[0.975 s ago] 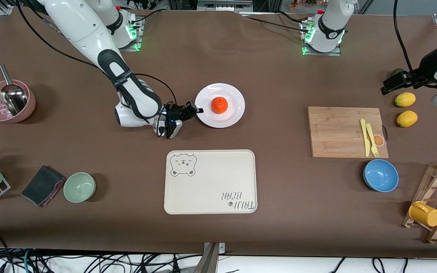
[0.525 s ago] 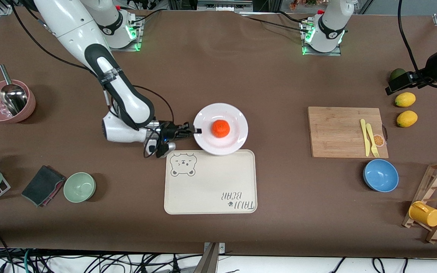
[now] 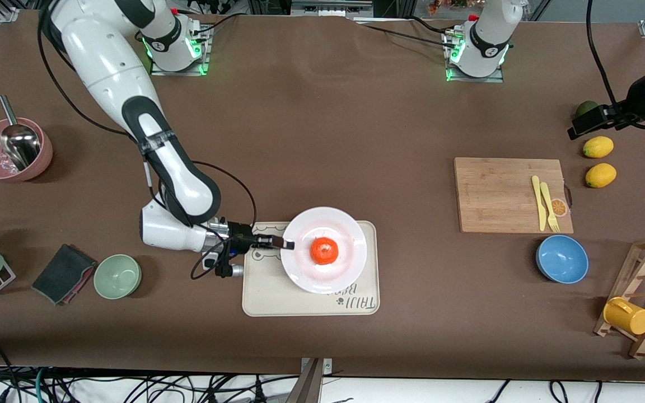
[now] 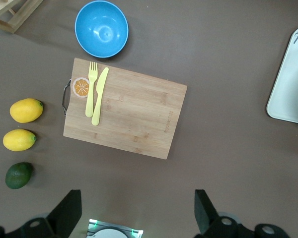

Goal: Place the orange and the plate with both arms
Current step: 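Slide the plate with the right gripper onto the bear tray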

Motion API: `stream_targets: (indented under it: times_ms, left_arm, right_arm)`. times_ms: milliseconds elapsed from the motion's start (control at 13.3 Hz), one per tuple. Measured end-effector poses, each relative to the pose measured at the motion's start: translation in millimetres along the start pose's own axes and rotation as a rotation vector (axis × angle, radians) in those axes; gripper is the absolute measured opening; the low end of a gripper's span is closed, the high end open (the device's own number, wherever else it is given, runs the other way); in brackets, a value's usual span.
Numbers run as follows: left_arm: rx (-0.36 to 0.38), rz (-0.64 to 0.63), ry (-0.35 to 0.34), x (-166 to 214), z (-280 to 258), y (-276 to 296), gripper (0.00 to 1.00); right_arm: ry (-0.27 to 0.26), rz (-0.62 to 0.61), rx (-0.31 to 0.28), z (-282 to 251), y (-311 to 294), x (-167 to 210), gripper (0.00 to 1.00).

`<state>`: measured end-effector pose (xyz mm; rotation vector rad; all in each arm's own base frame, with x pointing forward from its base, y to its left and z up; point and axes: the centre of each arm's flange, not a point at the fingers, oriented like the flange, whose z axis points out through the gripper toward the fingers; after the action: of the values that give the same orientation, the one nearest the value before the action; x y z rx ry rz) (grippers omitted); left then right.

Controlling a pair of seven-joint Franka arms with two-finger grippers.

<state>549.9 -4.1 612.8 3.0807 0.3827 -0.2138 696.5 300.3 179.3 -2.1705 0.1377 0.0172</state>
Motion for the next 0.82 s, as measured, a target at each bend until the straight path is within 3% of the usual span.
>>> stream_targets:
  times_ms: [375,600,825]
  left_arm:
    - [-0.003,-0.001,0.012,0,-6,-1,1.00]
    - [-0.005,-0.003,0.019,0,-9,-2,1.00]
    - [-0.006,-0.005,0.021,0,-10,-3,1.00]
  right_arm:
    - [0.027,-0.011,-0.031,37,20,1,0.04]
    - [0.018,-0.023,-0.041,44,17,-3,0.30]
    - [0.009,-0.101,-0.127,35,7,3,0.63]
